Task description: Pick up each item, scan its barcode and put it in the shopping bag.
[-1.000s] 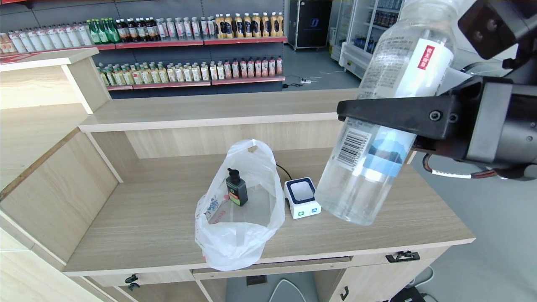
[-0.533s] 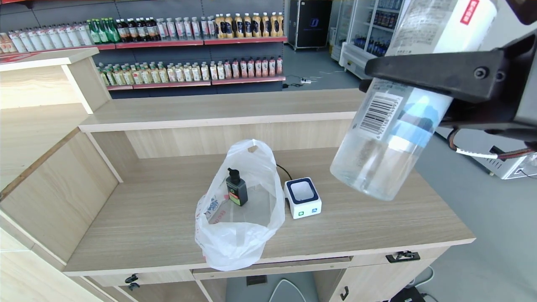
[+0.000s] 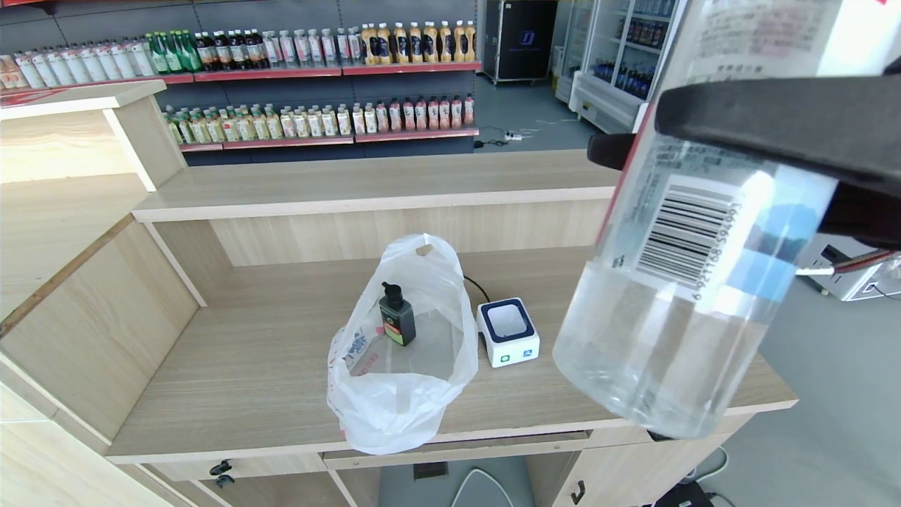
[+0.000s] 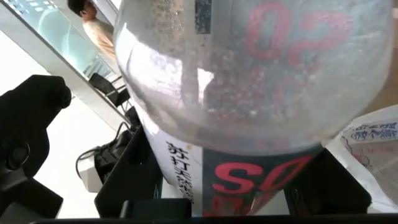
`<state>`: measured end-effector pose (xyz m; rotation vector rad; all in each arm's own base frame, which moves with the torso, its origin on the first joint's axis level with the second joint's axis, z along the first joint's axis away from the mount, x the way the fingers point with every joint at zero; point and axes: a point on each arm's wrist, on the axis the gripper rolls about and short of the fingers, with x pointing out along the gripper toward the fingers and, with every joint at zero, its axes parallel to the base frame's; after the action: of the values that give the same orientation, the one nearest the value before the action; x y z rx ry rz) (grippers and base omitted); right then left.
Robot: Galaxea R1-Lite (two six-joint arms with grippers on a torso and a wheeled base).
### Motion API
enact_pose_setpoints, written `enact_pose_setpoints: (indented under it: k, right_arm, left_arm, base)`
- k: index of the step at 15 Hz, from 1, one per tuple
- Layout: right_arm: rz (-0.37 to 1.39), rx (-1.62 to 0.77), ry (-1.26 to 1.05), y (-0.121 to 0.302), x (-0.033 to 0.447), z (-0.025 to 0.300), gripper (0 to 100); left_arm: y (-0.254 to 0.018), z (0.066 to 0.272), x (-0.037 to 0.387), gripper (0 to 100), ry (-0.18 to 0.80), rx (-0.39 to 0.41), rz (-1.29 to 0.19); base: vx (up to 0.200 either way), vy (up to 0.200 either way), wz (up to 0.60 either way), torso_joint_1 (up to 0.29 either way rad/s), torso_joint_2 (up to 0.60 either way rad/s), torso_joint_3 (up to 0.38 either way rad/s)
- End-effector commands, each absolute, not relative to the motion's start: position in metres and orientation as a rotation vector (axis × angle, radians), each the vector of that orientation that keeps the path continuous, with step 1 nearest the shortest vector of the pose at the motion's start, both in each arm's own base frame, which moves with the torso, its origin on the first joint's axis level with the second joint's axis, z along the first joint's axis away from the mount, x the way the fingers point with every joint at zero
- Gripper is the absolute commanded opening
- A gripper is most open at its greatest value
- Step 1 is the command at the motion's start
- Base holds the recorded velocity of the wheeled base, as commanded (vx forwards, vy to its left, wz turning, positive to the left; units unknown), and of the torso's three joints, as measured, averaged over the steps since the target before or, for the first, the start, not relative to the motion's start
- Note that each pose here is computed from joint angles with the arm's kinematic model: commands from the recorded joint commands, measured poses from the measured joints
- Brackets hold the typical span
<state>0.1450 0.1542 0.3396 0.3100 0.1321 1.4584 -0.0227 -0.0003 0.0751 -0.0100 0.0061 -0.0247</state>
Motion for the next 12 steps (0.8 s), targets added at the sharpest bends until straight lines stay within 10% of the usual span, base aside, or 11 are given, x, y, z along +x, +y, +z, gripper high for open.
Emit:
enact_pose_setpoints:
  k: [1, 12]
  right_arm:
    - [1.461, 0.313, 0.130, 0.158, 0.148, 0.342, 0]
    - [1.505, 0.379, 0.162, 0.155, 0.136, 0.349, 0]
  left_arm:
    - [0.000, 0.075, -0.023, 100, 0.006, -0.011, -0.025]
    - [0.000, 0.075, -0.023, 100, 0.006, -0.011, -0.025]
  base:
    - [0.000, 0.000, 0.00, 0.000, 0.00, 0.000]
    - [0.000, 0.000, 0.00, 0.000, 0.00, 0.000]
